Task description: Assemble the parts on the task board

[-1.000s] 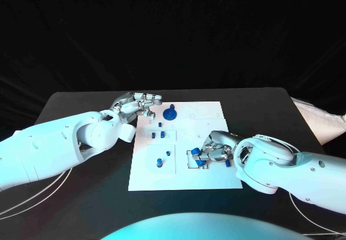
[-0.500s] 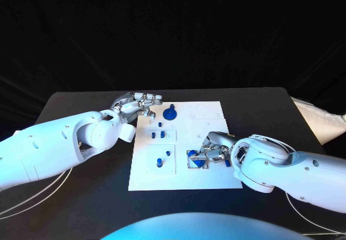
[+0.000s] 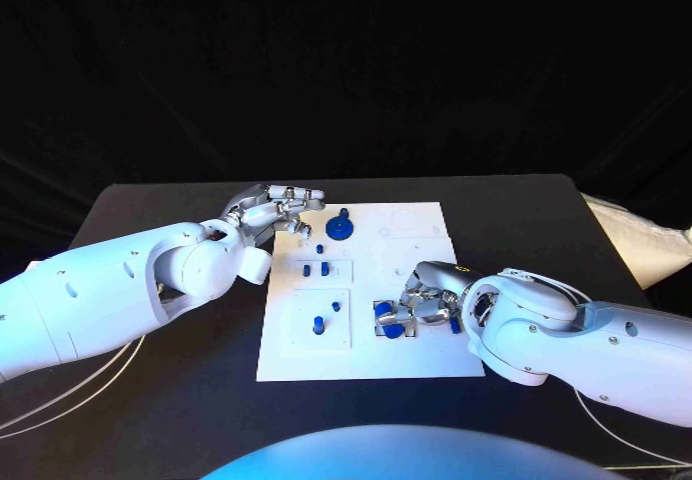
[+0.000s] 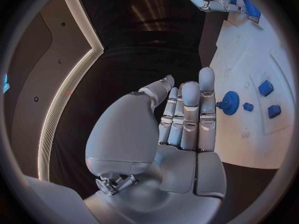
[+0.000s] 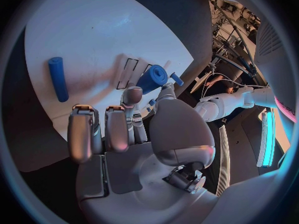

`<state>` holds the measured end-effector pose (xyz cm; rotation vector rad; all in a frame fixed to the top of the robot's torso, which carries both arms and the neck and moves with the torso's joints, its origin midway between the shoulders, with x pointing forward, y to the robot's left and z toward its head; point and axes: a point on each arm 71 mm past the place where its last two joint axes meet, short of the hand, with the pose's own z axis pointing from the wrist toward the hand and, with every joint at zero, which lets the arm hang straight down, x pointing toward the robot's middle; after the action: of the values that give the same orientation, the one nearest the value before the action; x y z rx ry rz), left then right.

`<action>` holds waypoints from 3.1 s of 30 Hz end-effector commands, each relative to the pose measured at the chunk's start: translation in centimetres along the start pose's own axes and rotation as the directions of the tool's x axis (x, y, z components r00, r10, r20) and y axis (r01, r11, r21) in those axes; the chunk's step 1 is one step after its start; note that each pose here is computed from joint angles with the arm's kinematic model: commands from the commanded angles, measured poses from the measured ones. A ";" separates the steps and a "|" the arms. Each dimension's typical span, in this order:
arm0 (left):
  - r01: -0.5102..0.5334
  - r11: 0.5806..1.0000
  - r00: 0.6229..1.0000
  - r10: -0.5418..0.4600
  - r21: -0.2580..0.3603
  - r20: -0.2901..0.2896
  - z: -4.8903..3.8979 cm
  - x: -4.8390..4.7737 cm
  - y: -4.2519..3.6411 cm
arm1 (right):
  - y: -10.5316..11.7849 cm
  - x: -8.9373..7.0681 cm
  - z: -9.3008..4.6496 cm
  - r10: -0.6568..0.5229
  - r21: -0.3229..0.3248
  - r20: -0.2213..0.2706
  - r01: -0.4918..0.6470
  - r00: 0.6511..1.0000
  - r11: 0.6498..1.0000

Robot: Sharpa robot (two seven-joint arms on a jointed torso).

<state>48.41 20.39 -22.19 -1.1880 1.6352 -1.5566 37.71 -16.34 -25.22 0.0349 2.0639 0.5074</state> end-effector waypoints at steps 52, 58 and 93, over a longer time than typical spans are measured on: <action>0.007 1.000 1.000 -0.007 -0.008 -0.018 -0.03 0.09 0.21 | 1.0 0.7 0.0 -0.031 -0.057 -0.045 0.029 0.998 0.998; 0.008 1.000 1.000 -0.008 -0.010 -0.021 -0.01 0.16 0.24 | 0.8 0.6 0.0 -0.041 -0.053 -0.036 0.039 0.999 0.998; 0.007 1.000 1.000 -0.007 -0.004 -0.013 -0.15 0.02 0.29 | -6.6 -3.7 -4.2 -0.031 0.079 0.105 0.022 0.994 0.997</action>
<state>48.28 20.63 -22.59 -1.1996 1.6475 -1.5463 37.40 -24.48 -22.64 0.1356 1.9735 0.4466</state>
